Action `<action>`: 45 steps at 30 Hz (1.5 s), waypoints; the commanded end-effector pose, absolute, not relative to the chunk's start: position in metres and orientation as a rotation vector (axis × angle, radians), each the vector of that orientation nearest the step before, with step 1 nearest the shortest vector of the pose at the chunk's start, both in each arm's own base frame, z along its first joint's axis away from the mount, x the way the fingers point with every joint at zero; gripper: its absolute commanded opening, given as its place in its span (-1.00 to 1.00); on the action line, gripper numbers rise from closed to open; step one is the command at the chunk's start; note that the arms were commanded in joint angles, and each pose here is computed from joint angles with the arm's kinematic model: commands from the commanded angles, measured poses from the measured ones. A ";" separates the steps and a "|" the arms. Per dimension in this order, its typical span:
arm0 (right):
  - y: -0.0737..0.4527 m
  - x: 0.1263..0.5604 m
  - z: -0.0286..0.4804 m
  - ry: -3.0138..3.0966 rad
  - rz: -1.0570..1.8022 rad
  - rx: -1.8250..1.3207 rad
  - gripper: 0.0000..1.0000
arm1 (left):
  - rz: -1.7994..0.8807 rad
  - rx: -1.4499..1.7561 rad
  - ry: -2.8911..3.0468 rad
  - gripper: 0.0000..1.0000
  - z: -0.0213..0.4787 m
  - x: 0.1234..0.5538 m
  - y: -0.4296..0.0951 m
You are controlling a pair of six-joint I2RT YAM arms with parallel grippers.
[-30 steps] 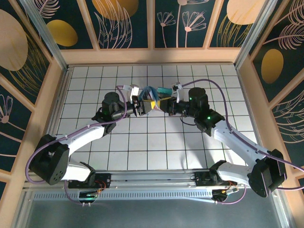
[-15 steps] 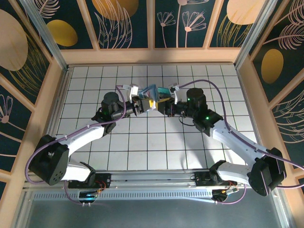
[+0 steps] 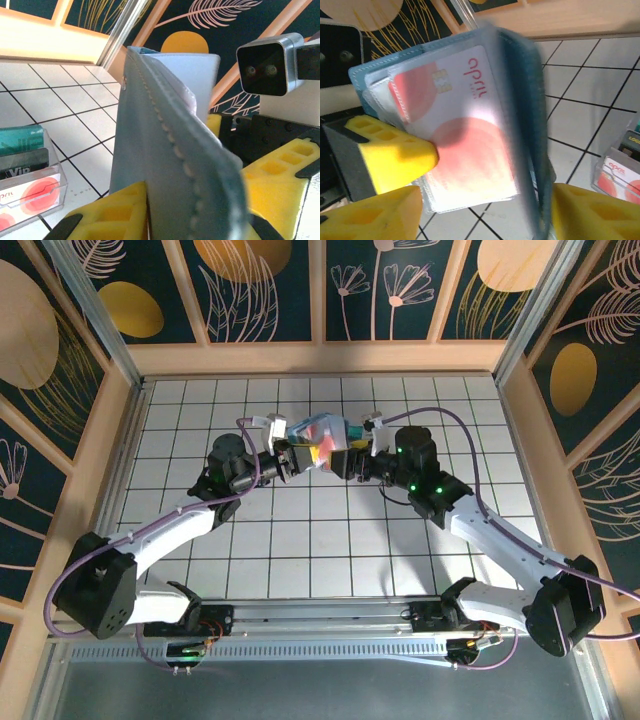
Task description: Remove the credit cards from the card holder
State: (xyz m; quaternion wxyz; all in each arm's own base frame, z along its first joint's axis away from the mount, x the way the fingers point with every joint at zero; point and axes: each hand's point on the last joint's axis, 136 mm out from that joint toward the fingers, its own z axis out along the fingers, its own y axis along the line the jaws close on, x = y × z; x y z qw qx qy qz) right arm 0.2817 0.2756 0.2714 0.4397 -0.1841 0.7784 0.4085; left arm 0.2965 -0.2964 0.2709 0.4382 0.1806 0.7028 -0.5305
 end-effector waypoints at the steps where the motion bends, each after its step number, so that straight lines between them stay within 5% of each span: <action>1: 0.279 0.287 0.288 1.912 1.013 -0.448 0.43 | -1.352 0.559 1.649 -0.67 0.295 0.279 -0.301; 10: 0.271 0.296 0.288 1.932 0.946 -0.408 0.37 | -1.362 0.590 1.636 -0.66 0.298 0.275 -0.303; 16: 0.258 0.297 0.289 1.925 0.935 -0.351 -0.42 | -1.361 0.597 1.630 -0.58 0.299 0.270 -0.300; 23: 0.265 0.290 0.298 1.902 1.018 -0.363 -1.00 | -1.402 0.593 1.649 -0.11 0.295 0.271 -0.304; 26: 0.269 0.287 0.302 1.895 1.045 -0.369 -1.00 | -1.398 0.577 1.670 0.14 0.290 0.275 -0.305; 30: 0.271 0.283 0.304 1.897 1.050 -0.378 -1.00 | -1.349 0.536 1.720 0.21 0.281 0.285 -0.304; 45: 0.269 0.276 0.292 1.980 1.028 -0.365 -1.00 | -1.134 0.368 1.818 -0.07 0.259 0.317 -0.285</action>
